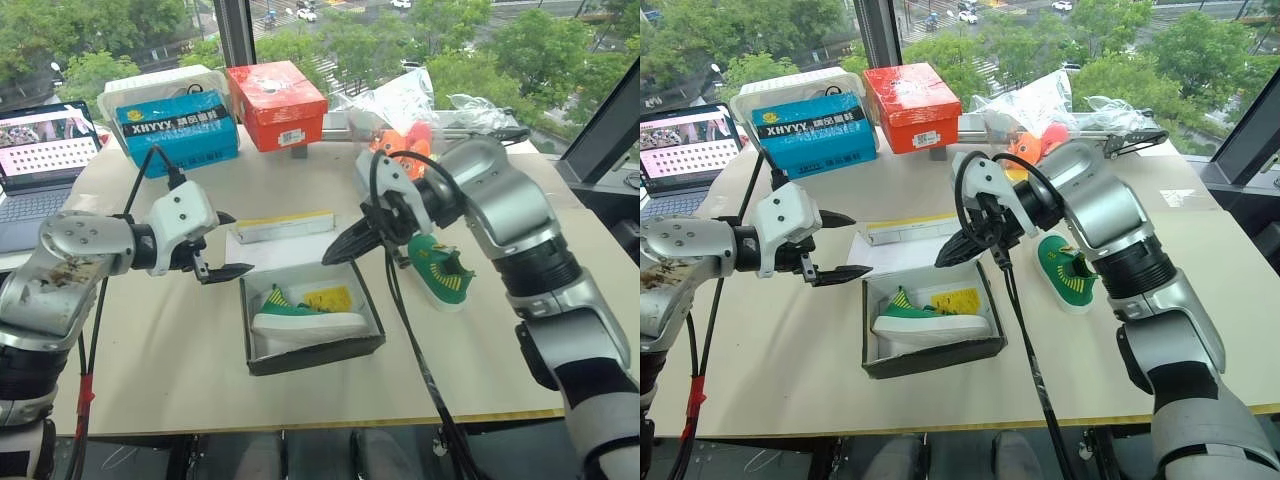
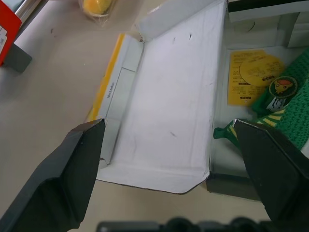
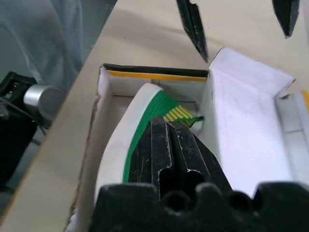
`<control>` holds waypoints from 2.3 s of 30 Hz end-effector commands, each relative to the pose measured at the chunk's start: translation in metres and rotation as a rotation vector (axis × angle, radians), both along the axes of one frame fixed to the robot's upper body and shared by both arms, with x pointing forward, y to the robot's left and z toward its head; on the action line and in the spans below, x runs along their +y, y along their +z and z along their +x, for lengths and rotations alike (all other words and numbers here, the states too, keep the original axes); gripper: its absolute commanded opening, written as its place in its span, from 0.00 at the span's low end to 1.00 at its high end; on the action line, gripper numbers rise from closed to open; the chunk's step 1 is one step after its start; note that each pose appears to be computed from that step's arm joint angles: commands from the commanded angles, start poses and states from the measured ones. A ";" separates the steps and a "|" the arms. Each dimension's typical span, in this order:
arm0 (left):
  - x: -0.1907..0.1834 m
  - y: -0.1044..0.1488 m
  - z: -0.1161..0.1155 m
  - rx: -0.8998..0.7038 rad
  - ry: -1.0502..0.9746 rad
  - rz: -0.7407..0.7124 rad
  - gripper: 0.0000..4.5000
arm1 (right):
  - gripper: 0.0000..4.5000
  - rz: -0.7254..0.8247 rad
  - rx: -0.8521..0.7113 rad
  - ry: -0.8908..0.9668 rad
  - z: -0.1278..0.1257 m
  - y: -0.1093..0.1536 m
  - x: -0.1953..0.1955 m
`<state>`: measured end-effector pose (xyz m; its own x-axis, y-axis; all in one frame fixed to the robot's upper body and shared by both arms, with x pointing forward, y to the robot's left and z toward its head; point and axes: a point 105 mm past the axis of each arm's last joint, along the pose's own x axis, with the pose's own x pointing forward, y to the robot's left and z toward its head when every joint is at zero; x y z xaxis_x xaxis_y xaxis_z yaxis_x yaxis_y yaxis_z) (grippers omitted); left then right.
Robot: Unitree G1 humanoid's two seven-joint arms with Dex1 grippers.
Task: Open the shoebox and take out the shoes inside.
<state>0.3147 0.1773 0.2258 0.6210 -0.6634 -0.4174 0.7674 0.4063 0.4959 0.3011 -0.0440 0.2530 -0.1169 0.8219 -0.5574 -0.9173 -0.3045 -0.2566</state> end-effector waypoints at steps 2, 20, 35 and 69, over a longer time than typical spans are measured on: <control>-0.007 0.011 0.002 -0.056 -0.037 0.010 1.00 | 0.35 -0.041 0.037 0.036 -0.018 -0.014 0.004; -0.006 0.011 0.002 -0.051 -0.039 0.020 1.00 | 0.99 -0.094 0.012 -0.061 -0.012 -0.059 0.030; -0.005 0.011 0.002 -0.053 -0.035 0.022 1.00 | 0.85 -0.192 -0.007 -0.109 -0.002 -0.092 0.026; 0.012 0.030 -0.037 0.046 -0.057 -0.077 1.00 | 0.13 0.063 -0.363 -0.149 0.046 -0.038 0.048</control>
